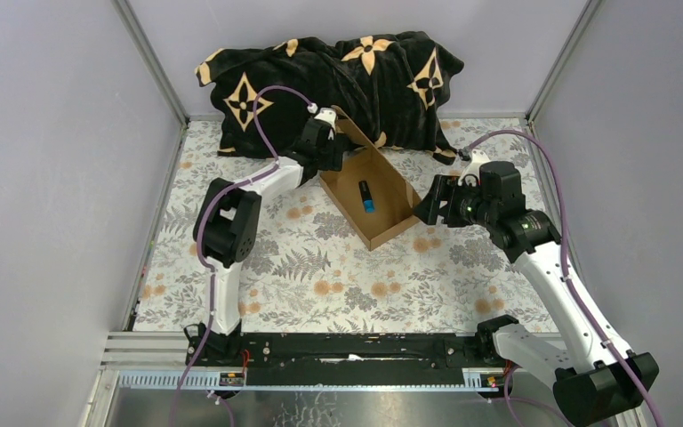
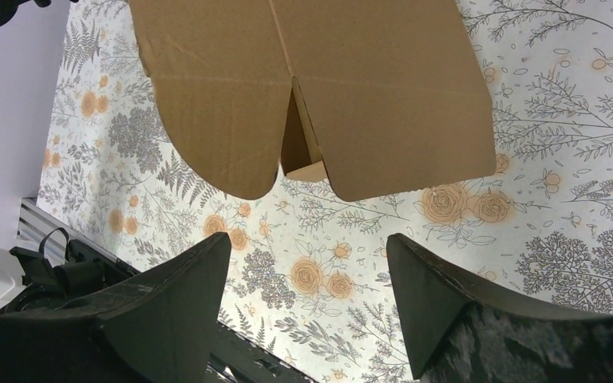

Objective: Fold the paper box

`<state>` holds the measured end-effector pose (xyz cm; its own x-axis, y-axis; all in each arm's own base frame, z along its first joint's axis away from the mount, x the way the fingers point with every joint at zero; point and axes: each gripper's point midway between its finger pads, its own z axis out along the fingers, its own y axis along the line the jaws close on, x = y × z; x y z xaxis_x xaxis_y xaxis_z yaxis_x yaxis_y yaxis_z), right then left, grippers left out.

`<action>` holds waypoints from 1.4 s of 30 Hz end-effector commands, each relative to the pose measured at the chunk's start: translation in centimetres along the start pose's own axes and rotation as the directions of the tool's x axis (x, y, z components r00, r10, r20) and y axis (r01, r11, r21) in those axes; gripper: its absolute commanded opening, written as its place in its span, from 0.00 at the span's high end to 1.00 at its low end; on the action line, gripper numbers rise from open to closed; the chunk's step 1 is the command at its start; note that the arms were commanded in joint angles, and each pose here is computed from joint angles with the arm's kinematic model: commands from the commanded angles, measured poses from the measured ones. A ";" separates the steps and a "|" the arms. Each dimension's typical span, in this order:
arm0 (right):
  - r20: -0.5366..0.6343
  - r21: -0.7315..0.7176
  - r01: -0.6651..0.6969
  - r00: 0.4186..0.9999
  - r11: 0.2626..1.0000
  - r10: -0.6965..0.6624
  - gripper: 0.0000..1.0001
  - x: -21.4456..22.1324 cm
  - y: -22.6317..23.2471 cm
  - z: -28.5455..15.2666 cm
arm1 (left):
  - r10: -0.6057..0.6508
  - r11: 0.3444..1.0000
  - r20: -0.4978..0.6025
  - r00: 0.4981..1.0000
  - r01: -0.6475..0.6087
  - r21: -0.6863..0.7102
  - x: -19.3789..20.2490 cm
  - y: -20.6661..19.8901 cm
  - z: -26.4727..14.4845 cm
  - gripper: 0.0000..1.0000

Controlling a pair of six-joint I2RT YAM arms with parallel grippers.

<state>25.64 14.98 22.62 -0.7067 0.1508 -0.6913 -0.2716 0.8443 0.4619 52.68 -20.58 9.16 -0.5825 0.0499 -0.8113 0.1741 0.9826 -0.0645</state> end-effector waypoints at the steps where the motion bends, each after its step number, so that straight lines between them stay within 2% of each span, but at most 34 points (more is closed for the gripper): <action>1: 0.024 -0.035 0.019 1.000 0.999 -0.018 0.21 -0.7 0.6 0.3 | 0.034 0.999 0.022 0.999 -0.035 0.034 -0.3 -0.4 1.0 0.28; 7: 0.016 -0.044 0.016 1.000 0.999 -0.015 0.21 -0.4 0.5 0.8 | 0.036 0.996 0.007 0.999 -0.036 0.080 1.2 -1.1 1.3 0.28; 13: 0.013 -0.049 0.017 1.000 0.999 -0.016 0.21 -0.3 0.5 0.9 | 0.051 0.997 -0.006 0.999 -0.051 0.059 2.1 -1.1 1.9 0.31; 24: 0.020 -0.062 0.013 1.000 0.998 -0.012 0.21 -0.4 0.8 0.8 | 0.133 0.983 -0.040 0.990 -0.137 -0.124 3.5 0.0 0.6 0.46; 32: 0.030 -0.077 0.002 1.000 0.997 0.000 0.20 -0.4 1.2 0.2 | 0.120 0.977 -0.062 0.991 -0.129 -0.168 4.9 0.4 -1.1 0.58; 38: 0.036 -0.082 -0.003 0.999 0.997 0.006 0.20 -0.3 1.4 -0.2 | 0.096 0.963 -0.082 0.992 -0.113 -0.244 5.9 1.4 -2.7 0.71; 42: 0.040 -0.083 -0.005 0.999 0.997 0.009 0.20 -0.5 1.6 -0.5 | 0.060 0.948 -0.095 0.994 -0.086 -0.306 6.9 2.6 -4.5 0.75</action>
<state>25.35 15.63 22.47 -0.7070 0.1647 -0.6877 -0.2909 0.8187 0.4951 47.36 -19.71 5.54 -0.6208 0.1696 -0.7654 0.0958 0.9854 0.1407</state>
